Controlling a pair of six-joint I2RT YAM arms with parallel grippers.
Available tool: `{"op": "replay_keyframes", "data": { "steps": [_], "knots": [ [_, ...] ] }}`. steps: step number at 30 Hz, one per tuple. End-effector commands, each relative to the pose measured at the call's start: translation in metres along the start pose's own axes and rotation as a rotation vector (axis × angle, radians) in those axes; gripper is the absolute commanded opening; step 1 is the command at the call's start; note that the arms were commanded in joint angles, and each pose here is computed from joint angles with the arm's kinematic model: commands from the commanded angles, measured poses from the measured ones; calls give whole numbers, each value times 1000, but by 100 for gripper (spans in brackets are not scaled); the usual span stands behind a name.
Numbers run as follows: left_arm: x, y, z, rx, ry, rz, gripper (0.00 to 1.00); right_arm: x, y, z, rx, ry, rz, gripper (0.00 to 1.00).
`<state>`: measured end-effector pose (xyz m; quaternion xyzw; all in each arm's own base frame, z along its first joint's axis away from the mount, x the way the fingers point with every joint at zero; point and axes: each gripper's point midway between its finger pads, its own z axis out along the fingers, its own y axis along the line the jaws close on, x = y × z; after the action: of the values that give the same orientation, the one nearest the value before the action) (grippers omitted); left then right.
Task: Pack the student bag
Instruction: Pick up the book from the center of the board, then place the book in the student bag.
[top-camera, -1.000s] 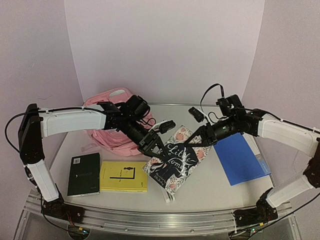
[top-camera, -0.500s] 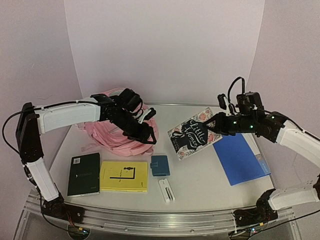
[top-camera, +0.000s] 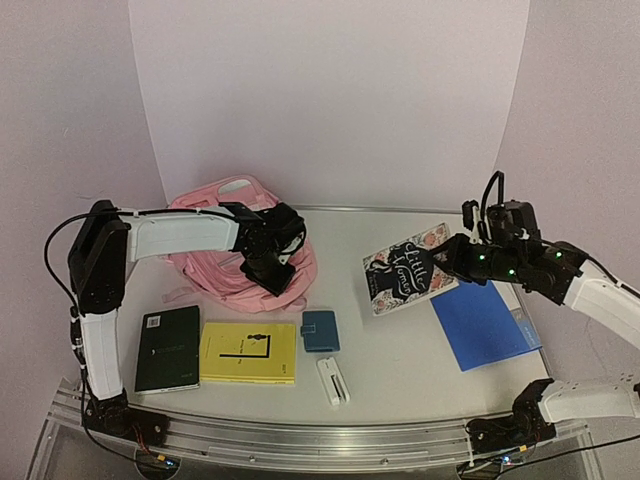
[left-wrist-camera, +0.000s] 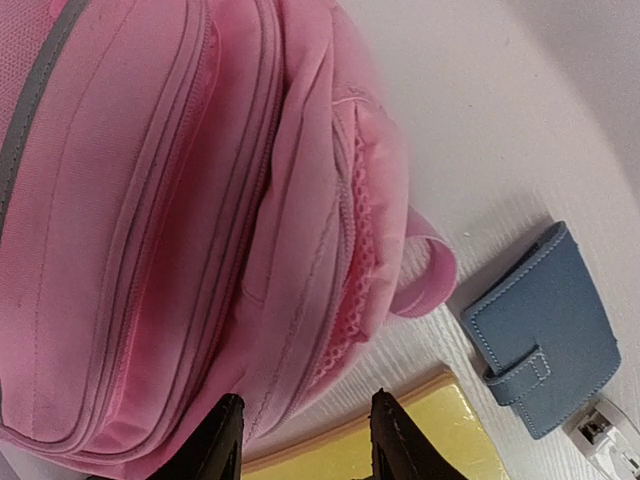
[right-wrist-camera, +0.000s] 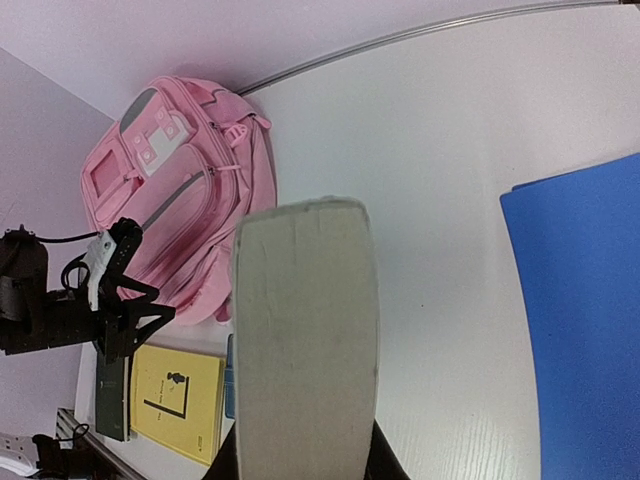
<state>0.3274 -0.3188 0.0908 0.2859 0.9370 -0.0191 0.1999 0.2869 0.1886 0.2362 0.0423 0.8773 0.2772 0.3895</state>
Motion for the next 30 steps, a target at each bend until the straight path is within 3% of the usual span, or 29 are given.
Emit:
{"op": "replay_keyframes", "data": {
  "steps": [1,9,17,25,30],
  "knots": [
    [-28,17,-8,-124,-79,29,43,-25,22,-14,-104,-112,51,0],
    [-35,16,6,-141,-74,47,43,-21,25,-12,-130,-97,65,0],
    [-34,14,17,-144,-48,59,32,-18,25,-11,-138,-92,72,0],
    [-46,24,-3,-190,-88,47,2,-19,27,-15,-149,-98,95,0],
    [-75,30,-49,-200,-197,28,0,-19,28,-12,-157,-83,174,0]
  ]
}}
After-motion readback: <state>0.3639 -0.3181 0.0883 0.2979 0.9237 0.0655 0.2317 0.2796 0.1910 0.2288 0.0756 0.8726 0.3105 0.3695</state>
